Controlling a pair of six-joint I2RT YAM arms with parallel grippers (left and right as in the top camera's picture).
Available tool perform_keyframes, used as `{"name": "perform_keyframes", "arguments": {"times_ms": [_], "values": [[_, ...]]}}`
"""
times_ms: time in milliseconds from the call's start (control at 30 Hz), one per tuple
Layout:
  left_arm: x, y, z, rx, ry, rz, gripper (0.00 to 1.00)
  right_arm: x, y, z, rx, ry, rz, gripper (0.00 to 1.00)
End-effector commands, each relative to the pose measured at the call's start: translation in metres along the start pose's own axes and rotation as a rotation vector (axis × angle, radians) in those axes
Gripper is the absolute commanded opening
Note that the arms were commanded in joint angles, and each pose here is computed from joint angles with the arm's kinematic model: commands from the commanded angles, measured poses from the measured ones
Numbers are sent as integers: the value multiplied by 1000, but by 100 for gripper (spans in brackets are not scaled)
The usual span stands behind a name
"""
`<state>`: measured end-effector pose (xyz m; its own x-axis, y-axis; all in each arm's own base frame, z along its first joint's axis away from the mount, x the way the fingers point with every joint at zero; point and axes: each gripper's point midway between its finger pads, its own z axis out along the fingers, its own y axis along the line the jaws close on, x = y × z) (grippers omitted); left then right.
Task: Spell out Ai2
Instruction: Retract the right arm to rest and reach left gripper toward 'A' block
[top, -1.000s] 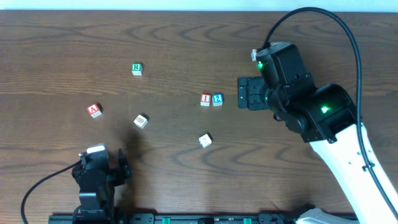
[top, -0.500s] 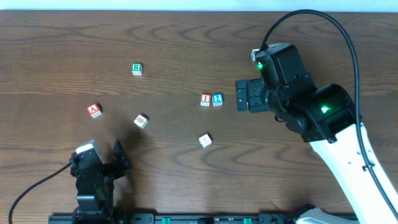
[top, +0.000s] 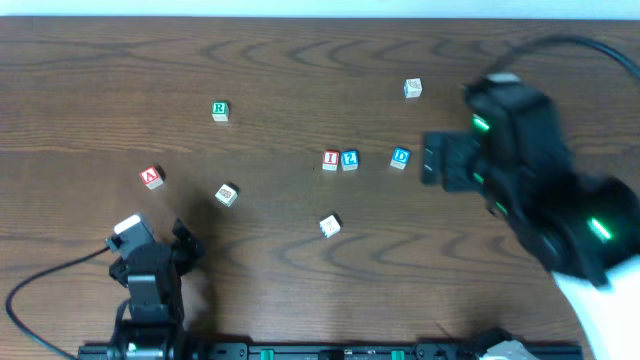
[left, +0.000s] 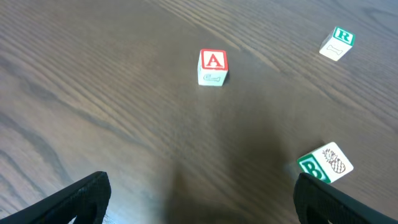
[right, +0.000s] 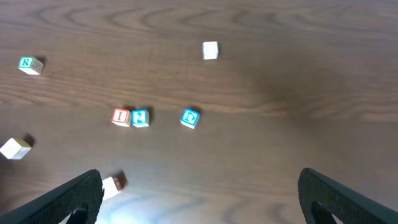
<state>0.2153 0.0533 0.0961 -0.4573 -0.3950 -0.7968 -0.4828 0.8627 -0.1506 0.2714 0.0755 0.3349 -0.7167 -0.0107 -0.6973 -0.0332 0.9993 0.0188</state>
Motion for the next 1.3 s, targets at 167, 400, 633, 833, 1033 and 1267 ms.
{"name": "perform_keyframes", "arguments": {"times_ms": [167,400,633,833,1033,1267], "values": [[-44,-6,6,-111,37,68,95,67,-47,-40,72,-6,22,99],[-60,7,27,-260,100,69,95,144,-63,-22,81,40,108,99],[-39,3,67,-240,223,-42,95,161,-65,-11,95,68,158,99],[-30,-6,80,-203,259,-44,95,156,-64,-11,86,47,165,99],[-41,-9,86,-191,209,-57,95,155,-63,-10,85,44,165,99],[-38,-18,109,-165,205,-65,96,155,-58,-10,55,49,179,99]]}}
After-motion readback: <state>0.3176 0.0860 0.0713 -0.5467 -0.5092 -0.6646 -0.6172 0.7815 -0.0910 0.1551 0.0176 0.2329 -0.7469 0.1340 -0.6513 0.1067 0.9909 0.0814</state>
